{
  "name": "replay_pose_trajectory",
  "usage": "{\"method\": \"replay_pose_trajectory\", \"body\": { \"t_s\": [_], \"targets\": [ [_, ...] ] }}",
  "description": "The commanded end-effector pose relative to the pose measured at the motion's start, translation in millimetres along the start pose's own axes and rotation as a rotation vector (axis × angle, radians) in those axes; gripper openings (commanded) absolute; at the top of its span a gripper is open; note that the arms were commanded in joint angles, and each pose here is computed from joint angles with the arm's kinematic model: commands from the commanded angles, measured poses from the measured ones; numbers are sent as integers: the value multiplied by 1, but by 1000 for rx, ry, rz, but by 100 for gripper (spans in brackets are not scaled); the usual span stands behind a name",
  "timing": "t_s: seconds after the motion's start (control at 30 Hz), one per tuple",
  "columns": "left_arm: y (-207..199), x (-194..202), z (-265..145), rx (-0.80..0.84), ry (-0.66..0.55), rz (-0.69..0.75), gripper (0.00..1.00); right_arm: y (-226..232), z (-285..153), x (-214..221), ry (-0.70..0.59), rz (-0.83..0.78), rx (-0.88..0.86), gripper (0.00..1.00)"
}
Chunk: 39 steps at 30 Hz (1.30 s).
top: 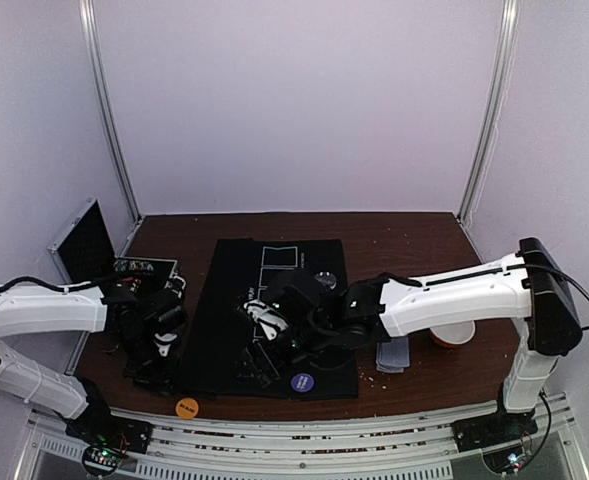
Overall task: Distribute texas hold em gaming equipment
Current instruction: Pick up the big blind button from the corner of the board.
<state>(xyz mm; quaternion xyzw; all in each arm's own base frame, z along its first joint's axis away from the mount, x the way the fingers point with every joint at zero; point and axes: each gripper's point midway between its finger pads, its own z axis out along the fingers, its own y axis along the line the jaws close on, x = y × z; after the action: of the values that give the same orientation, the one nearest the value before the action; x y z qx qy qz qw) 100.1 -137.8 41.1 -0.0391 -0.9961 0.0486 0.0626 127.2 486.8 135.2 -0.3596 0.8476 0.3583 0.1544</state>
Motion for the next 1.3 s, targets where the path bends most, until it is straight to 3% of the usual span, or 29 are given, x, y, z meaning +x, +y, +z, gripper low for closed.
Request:
{"method": "replay_pose_trajectory", "body": {
  "t_s": [0.0, 0.2, 0.6, 1.27],
  "targets": [
    [-2, 11, 16, 71, 26, -37, 30, 14, 32, 18, 27, 50, -74, 77],
    [-11, -4, 12, 93, -32, -10, 29, 34, 68, 25, 52, 72, -140, 69],
    [-14, 8, 29, 157, 10, 2, 25, 47, 115, 29, 71, 176, -205, 46],
    [-62, 42, 49, 220, 93, 239, 25, 31, 130, 43, 86, 237, -155, 41]
  ]
}}
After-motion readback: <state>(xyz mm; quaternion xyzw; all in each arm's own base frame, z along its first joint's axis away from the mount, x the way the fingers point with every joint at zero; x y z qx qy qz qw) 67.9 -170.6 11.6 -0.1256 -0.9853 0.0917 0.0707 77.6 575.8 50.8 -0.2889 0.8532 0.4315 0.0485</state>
